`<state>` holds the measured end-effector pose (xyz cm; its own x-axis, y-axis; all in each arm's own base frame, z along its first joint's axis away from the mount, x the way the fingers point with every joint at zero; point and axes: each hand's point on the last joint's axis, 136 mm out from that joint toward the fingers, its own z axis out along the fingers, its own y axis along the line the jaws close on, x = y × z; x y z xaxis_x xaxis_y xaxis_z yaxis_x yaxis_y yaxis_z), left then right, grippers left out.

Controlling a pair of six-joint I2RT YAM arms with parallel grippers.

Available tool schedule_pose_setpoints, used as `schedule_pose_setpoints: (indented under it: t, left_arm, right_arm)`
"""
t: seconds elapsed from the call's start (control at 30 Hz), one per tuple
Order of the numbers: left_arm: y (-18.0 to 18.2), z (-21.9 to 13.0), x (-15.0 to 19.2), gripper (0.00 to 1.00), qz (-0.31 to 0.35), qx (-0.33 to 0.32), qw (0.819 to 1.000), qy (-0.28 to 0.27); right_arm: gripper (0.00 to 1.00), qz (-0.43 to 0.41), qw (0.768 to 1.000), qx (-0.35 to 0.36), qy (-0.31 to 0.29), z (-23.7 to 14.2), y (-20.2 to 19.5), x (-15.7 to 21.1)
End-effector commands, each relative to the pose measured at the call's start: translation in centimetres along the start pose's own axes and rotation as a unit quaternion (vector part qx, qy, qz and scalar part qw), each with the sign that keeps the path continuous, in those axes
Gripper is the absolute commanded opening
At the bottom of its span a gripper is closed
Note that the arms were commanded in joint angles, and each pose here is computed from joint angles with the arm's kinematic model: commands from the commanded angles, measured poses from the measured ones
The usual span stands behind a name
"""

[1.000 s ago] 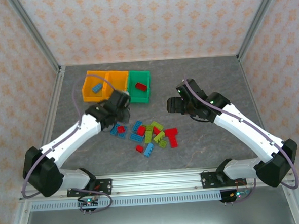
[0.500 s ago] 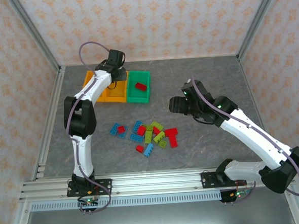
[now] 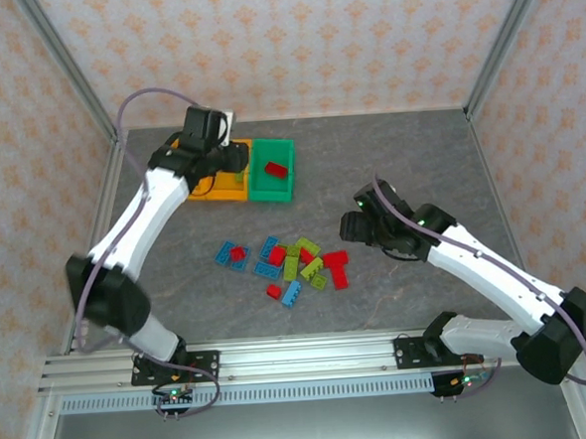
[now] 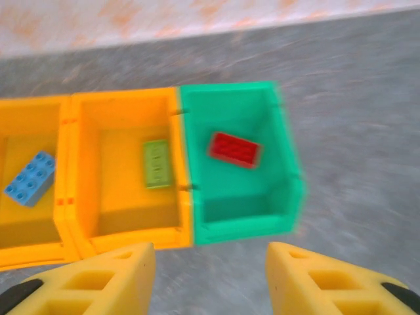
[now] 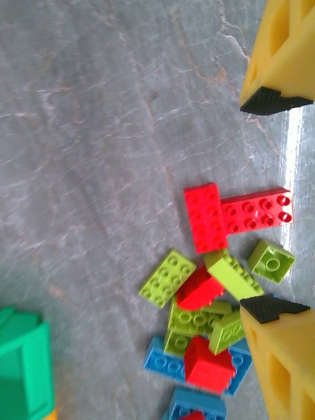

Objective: Sort the legos into containers by color

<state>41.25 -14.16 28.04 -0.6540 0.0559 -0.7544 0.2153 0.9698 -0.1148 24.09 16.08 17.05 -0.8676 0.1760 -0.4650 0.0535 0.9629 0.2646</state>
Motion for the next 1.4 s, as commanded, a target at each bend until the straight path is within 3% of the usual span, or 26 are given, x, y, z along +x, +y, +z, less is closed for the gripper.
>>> schedule_pose_setpoints:
  t: [0.0, 0.2, 0.5, 0.6, 0.7, 0.77, 0.9, 1.13, 1.2, 1.37]
  left_arm:
    - [-4.1, -4.1, 3.5, 0.5, 0.065, 0.067, 0.995, 0.024]
    - [-4.2, -8.5, 7.9, 0.55, 0.103, 0.085, 0.99, 0.052]
    - [-4.1, -8.4, 10.6, 0.91, 0.147, 0.102, 0.982, 0.061]
    - [-3.8, -7.9, 11.1, 0.95, 0.149, 0.093, 0.982, 0.074]
    - [-3.6, -7.7, 11.6, 0.96, 0.15, 0.091, 0.981, 0.078]
    - [-3.3, -7.7, 11.6, 0.97, 0.151, 0.083, 0.982, 0.074]
    - [-2.6, -7.9, 11.1, 0.97, 0.15, 0.06, 0.985, 0.059]
    - [-0.5, -8.1, 10.4, 0.97, 0.14, 0.002, 0.99, 0.028]
    - [-0.2, -7.9, 10.5, 0.97, 0.14, -0.008, 0.99, 0.029]
    - [0.7, -7.6, 10.6, 0.97, 0.139, -0.033, 0.989, 0.036]
  right_arm:
    - [0.73, 0.023, 0.999, -0.009, 0.047, 2.6, 0.5, 2.2]
    - [0.71, -0.018, 0.993, -0.004, 0.115, 6.5, 1.2, 7.1]
    - [0.63, -0.043, 0.986, 0.013, 0.159, 11.1, 1.9, 9.8]
    - [0.57, -0.044, 0.985, 0.028, 0.164, 11.9, 1.4, 10.3]
    - [0.4, -0.039, 0.985, 0.058, 0.16, 12.2, -0.1, 10.6]
    - [0.34, -0.036, 0.986, 0.062, 0.149, 11.6, -0.4, 10.3]
    - [0.3, -0.039, 0.995, 0.027, 0.086, 8.4, 0.9, 7.1]
    - [0.29, -0.063, 0.988, -0.057, -0.131, 2.7, 6.7, -4.0]
    - [0.29, -0.071, 0.983, -0.062, -0.155, 3.1, 8.8, -6.8]
    - [0.29, -0.086, 0.985, -0.066, -0.136, 8.0, 14.3, -11.9]
